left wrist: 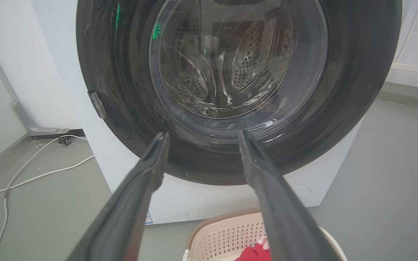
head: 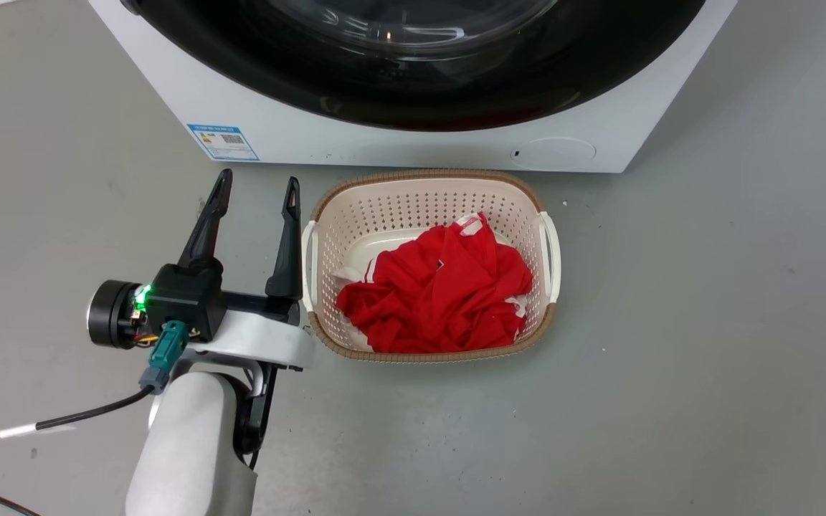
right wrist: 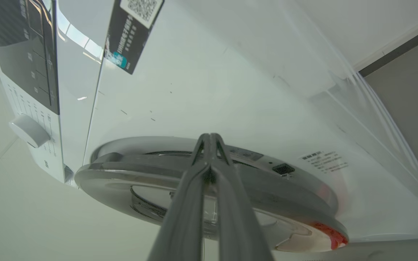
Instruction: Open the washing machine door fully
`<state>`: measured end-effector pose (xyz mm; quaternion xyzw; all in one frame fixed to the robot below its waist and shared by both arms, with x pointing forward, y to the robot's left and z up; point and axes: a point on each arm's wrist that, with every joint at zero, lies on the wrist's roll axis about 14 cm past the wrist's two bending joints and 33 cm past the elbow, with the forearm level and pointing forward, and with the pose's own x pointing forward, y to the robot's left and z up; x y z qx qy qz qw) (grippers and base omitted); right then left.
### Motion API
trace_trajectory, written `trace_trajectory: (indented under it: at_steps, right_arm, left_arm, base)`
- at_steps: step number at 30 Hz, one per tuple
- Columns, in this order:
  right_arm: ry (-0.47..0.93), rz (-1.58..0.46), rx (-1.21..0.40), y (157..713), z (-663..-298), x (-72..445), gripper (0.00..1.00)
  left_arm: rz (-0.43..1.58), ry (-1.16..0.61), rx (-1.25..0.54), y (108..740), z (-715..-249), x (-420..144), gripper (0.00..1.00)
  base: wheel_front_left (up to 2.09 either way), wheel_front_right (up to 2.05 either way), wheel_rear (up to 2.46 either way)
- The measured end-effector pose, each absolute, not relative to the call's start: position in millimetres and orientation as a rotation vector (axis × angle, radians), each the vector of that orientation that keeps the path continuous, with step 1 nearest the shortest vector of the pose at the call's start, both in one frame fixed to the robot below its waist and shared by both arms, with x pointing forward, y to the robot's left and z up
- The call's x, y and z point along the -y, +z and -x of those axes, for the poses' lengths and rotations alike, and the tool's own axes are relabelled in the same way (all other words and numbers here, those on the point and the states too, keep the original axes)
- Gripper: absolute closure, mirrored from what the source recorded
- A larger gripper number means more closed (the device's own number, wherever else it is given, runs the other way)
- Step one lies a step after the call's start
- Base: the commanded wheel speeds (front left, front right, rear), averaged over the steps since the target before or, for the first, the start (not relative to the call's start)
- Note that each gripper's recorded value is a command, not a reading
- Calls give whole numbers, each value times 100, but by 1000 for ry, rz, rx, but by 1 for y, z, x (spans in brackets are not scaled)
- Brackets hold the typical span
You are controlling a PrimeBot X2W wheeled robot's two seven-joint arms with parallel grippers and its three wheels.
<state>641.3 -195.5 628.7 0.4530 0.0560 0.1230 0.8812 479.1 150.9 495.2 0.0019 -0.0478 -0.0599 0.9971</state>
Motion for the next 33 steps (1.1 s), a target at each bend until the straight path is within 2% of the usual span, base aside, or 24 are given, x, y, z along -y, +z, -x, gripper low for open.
trace_trajectory:
  at_steps: [5, 10, 22, 33]
  right_arm:
    - [318, -829, -283, 609, -650, 163, 100]
    - [336, -758, -366, 591, -659, 142, 100]
    - [332, -721, -439, 569, -681, 127, 100]
    - [412, -745, -536, 566, -669, 115, 100]
  left_arm:
    - [-5, -114, 90, 491, -484, -153, 0]
    - [-4, -110, 79, 484, -489, -155, 0]
    - [-5, -112, 63, 471, -501, -154, 0]
    - [4, -117, 57, 468, -502, -150, 0]
  base:
    - [0, 0, 0]
    - [0, 0, 0]
    - [0, 0, 0]
    - [0, 0, 0]
